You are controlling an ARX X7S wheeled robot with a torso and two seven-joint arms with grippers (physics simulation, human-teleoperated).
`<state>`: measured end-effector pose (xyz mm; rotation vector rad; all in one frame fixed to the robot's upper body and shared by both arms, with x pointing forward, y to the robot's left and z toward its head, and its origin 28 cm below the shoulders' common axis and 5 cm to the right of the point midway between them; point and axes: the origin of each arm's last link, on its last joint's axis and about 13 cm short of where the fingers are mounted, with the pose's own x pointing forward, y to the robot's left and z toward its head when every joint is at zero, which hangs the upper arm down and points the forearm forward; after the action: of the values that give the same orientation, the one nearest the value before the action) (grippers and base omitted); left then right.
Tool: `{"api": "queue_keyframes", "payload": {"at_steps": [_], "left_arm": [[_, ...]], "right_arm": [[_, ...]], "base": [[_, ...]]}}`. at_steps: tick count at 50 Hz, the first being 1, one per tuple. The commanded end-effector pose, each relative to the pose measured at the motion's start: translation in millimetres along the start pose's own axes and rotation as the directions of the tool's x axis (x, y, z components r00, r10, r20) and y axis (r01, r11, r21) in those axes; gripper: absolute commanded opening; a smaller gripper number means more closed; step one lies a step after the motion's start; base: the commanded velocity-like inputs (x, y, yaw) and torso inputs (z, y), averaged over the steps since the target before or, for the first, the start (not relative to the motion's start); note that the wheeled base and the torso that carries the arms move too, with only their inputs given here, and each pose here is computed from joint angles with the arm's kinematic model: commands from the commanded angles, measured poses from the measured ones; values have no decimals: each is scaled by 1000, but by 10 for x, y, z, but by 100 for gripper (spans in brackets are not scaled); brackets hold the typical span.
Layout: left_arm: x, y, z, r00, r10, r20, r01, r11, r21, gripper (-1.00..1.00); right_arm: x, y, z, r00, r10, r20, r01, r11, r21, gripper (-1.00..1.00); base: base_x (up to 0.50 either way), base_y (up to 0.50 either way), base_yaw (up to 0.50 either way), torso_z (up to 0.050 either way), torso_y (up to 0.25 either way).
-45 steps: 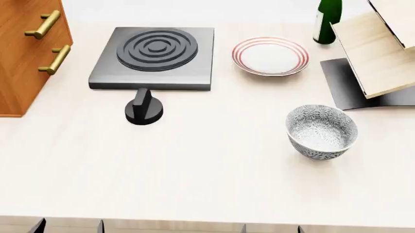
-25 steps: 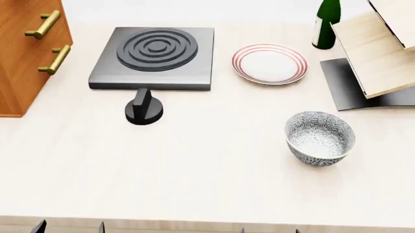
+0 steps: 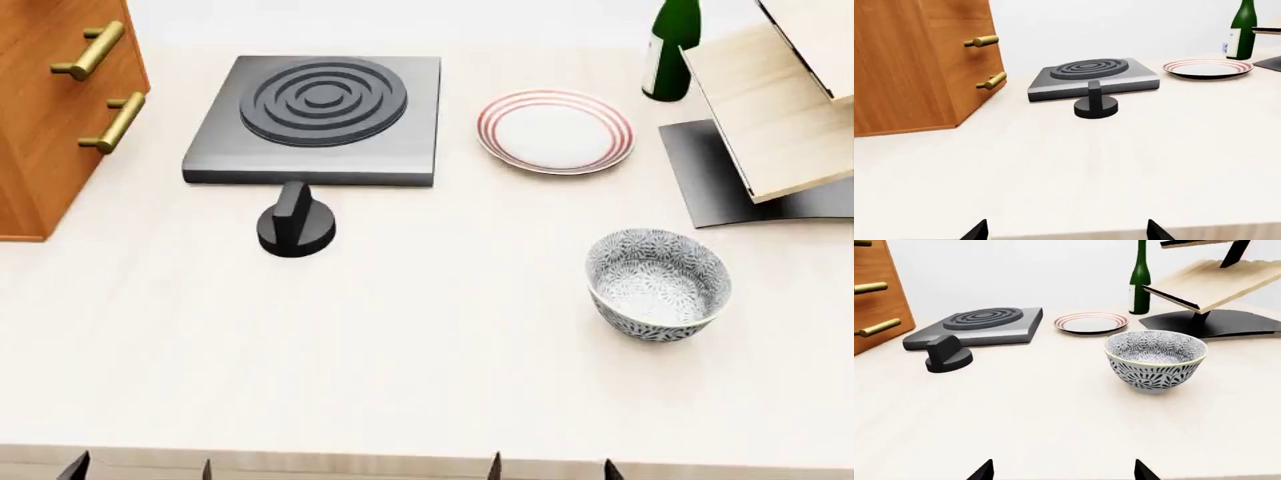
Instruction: Put the bowl on the stove.
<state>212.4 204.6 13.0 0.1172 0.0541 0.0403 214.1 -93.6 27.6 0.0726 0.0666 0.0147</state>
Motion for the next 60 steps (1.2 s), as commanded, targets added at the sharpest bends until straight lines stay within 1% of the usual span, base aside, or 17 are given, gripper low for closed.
{"api": "queue_keyframes", "payload": {"at_steps": [1,3,8,14,15,23,25,26,27,28,29,30,32,33,35,46,60], "left_arm": [[-44,102,242,995,17,101,-17,1000,3,100],[-86,197,428,979,45,201,-40,999,-32,100],[-259,427,1005,897,146,416,-178,983,37,100],[-563,602,1556,772,204,602,-265,964,13,100],[-682,651,1713,723,207,659,-272,962,-4,100],[-869,871,1827,566,214,796,-318,948,-28,100],[-1102,834,1740,568,129,813,-113,991,-78,100],[-1057,950,1815,559,153,815,-225,974,-29,100],[-1186,1044,1861,537,158,828,-230,972,-36,100],[-1268,1181,1970,489,147,860,-322,947,21,100],[-1273,1168,1962,553,128,824,-304,951,56,100],[-1224,1141,2017,552,117,826,-295,954,61,100],[-1125,1066,2147,459,215,862,-322,944,-64,100],[-1127,1068,2149,452,217,865,-326,943,-67,100],[-1126,1066,2149,451,215,867,-323,944,-66,100],[-1157,1053,2145,423,190,886,-293,954,-64,100],[-1138,1037,2145,431,188,883,-290,955,-61,100]], "right_arm": [[99,-130,444,992,-89,85,95,993,-71,100],[165,-248,716,988,-86,126,98,991,-92,100],[124,-609,1434,971,-99,216,119,989,-85,100],[-82,-890,1951,947,-129,293,121,992,46,100],[-146,-979,2091,938,-135,318,105,988,111,100],[-628,-1383,2401,880,-118,459,35,982,187,100],[-743,-1483,2437,863,-145,484,54,979,197,100],[-787,-1518,2453,855,-154,496,61,978,199,100],[-829,-1557,2463,849,-166,502,69,976,207,100],[-854,-1578,2468,843,-171,511,65,974,218,100],[-885,-1604,2473,836,-174,521,53,970,238,100],[-915,-1635,2470,833,-188,520,69,968,240,100],[-933,-1642,2464,832,-182,524,61,969,239,100],[-944,-1648,2460,833,-178,524,64,971,229,100],[-999,-1678,2439,830,-175,530,83,978,194,100],[-1225,-1885,2358,798,-226,558,66,954,293,100],[-1091,-1820,2278,828,-193,527,55,962,266,100]], "base": [[0,0,0,0,0],[0,0,0,0,0],[0,0,0,0,0],[0,0,0,0,0],[0,0,0,0,0],[0,0,0,0,0],[0,0,0,0,0],[0,0,0,0,0],[0,0,0,0,0],[0,0,0,0,0],[0,0,0,0,0],[0,0,0,0,0],[0,0,0,0,0],[0,0,0,0,0],[0,0,0,0,0],[0,0,0,0,0],[0,468,0,0,0]]}}
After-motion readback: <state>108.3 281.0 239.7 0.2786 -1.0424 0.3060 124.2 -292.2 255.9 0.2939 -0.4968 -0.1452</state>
